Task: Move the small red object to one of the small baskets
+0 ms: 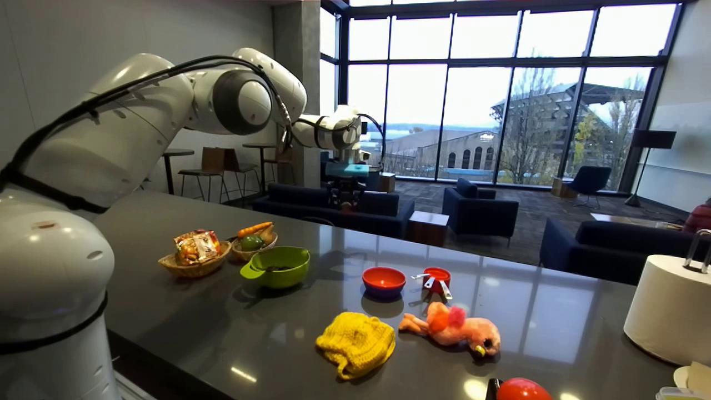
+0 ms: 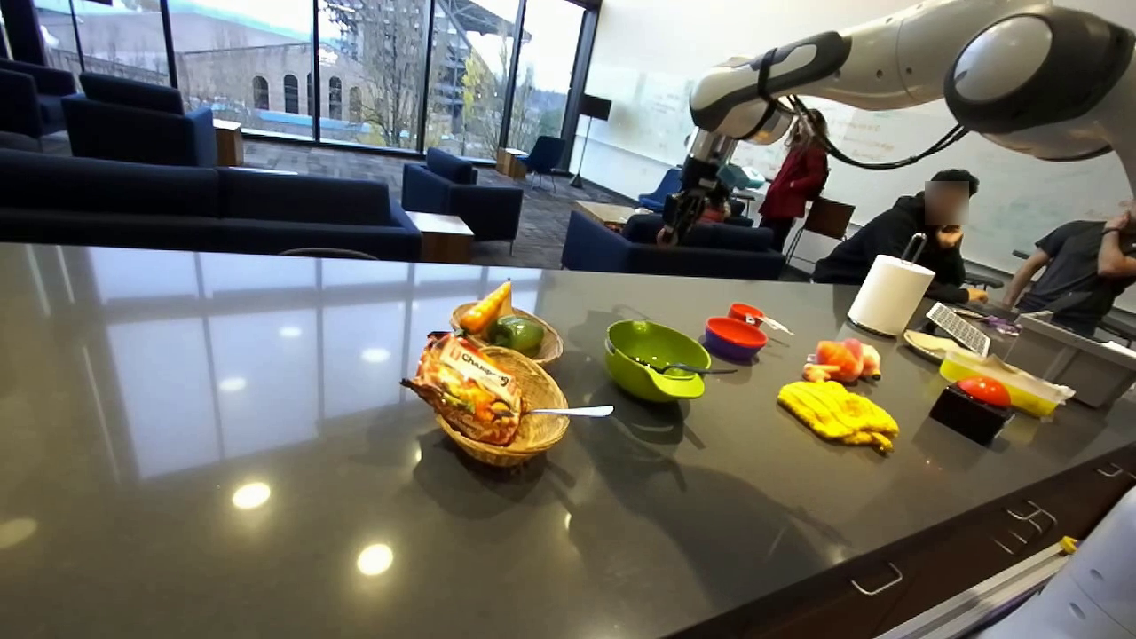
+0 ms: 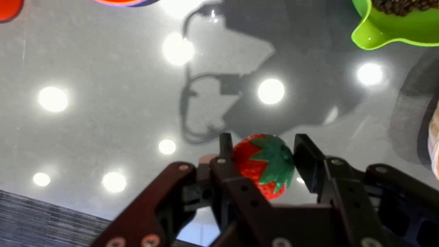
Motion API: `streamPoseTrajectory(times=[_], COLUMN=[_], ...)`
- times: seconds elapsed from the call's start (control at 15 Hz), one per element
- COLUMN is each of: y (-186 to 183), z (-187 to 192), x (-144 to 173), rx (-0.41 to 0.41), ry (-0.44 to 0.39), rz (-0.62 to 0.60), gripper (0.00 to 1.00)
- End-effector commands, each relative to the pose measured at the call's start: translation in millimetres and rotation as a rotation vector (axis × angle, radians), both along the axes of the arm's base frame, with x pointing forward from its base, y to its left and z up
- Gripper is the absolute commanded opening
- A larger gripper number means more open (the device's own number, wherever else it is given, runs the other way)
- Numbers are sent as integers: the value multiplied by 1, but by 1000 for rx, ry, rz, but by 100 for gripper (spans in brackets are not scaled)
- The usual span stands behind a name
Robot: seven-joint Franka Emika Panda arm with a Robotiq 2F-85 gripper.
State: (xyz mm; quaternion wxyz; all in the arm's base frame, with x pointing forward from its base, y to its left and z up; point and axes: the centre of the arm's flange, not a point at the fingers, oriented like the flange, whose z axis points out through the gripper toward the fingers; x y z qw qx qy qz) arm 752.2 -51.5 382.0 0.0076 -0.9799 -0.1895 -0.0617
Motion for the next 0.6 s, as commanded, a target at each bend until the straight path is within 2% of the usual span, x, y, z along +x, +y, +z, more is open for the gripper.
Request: streamPoseTrajectory(times=[0.0,0.53], y=[24,80], z=[3,-9], x=[-73,-124], rx=[19,48], ry=[11,50], rz=[2,101], gripper=[23,23])
